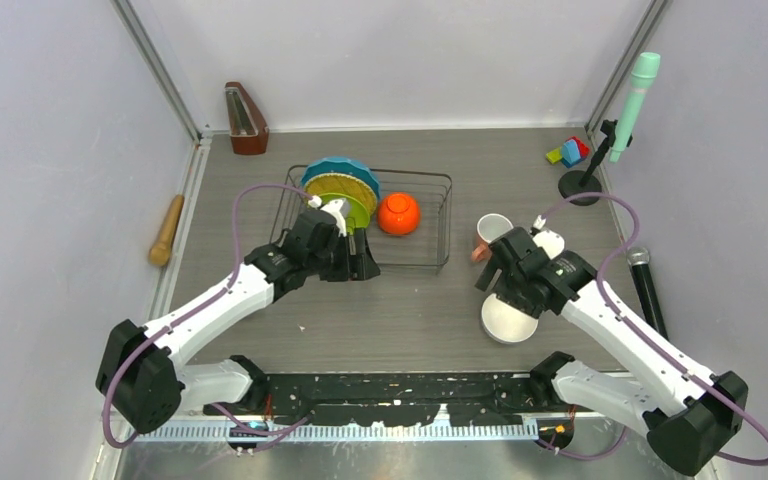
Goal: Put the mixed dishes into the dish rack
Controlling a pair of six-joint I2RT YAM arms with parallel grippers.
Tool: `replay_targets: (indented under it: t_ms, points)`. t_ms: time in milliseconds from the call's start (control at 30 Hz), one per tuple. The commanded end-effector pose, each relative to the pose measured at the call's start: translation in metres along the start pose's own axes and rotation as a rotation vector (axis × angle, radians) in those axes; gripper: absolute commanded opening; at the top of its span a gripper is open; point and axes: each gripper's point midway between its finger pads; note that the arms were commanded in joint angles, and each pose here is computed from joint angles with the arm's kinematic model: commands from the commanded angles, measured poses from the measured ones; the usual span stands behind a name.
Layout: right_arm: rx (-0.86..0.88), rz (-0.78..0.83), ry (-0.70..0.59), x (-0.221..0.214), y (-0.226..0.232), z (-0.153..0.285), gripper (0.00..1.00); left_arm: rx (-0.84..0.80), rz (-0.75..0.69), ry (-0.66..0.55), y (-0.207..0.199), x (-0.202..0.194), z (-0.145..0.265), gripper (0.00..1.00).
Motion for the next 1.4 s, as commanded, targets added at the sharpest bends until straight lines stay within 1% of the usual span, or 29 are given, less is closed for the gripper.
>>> replay_targets:
  t_ms: [0, 33, 233, 533, 633, 667, 700, 733, 767, 800, 867, 933, 967, 1067, 1167, 1267, 1333, 1367]
  points:
    - [-0.021, -0.155, -0.028, 0.000, 0.010, -0.020, 0.83, -0.049, 0.007, -0.086, -0.013, 0.017, 0.004, 0.72]
    - [-0.019, -0.160, -0.032, 0.001, 0.013, -0.023, 0.82, -0.052, 0.005, -0.091, -0.014, 0.018, 0.006, 0.72]
    - [-0.070, -0.153, -0.034, 0.000, 0.016, -0.046, 0.69, -0.010, -0.022, -0.123, -0.011, 0.025, 0.024, 0.74]
    - [-0.097, -0.140, -0.008, -0.015, 0.012, -0.067, 0.57, -0.005, -0.049, -0.161, -0.014, 0.034, 0.041, 0.75]
    - [-0.100, -0.132, 0.012, -0.021, 0.011, -0.072, 0.48, -0.005, -0.058, -0.162, -0.016, 0.035, 0.043, 0.75]
    - [-0.094, -0.131, 0.022, -0.024, 0.012, -0.073, 0.42, -0.004, -0.061, -0.161, -0.016, 0.035, 0.043, 0.75]
    - [-0.095, -0.126, 0.029, -0.026, 0.012, -0.075, 0.38, -0.005, -0.065, -0.161, -0.017, 0.036, 0.044, 0.75]
    - [-0.090, -0.123, 0.039, -0.029, 0.012, -0.075, 0.25, -0.003, -0.067, -0.161, -0.017, 0.037, 0.044, 0.75]
    - [-0.090, -0.114, 0.045, -0.031, 0.011, -0.075, 0.18, -0.004, -0.072, -0.160, -0.018, 0.037, 0.045, 0.75]
    - [-0.103, -0.106, 0.052, -0.033, 0.008, -0.074, 0.07, 0.010, -0.073, -0.177, -0.016, 0.040, 0.045, 0.75]
    - [-0.095, -0.090, 0.030, -0.025, 0.006, -0.062, 0.01, 0.012, -0.077, -0.186, -0.017, 0.043, 0.047, 0.76]
    - [-0.066, -0.071, -0.021, -0.008, 0.008, -0.044, 0.00, 0.004, -0.085, -0.185, -0.020, 0.043, 0.049, 0.76]
    - [-0.036, -0.072, -0.062, 0.007, 0.014, -0.032, 0.00, -0.002, -0.088, -0.185, -0.022, 0.044, 0.050, 0.76]
    - [0.049, -0.061, -0.172, 0.045, 0.021, 0.017, 0.00, -0.020, -0.091, -0.194, -0.029, 0.048, 0.054, 0.77]
    - [0.159, -0.057, -0.245, 0.070, 0.034, 0.056, 0.00, -0.083, -0.098, -0.152, -0.044, 0.044, 0.056, 0.81]
    - [0.288, -0.105, -0.341, 0.098, 0.048, 0.097, 0.00, -0.171, -0.107, -0.097, -0.065, 0.040, 0.060, 0.85]
    - [0.357, -0.191, -0.402, 0.115, 0.056, 0.116, 0.00, -0.246, -0.120, -0.100, -0.080, 0.041, 0.063, 0.89]
    - [0.416, -0.274, -0.450, 0.129, 0.063, 0.128, 0.00, -0.291, -0.136, -0.111, -0.088, 0.042, 0.065, 0.91]
Point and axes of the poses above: each gripper's point midway between its finger pads, its own z axis back along the fingers, its own y axis along the line the jaws close on, x = y × z, and after that the axes turned 15 degrees about z, right-handed
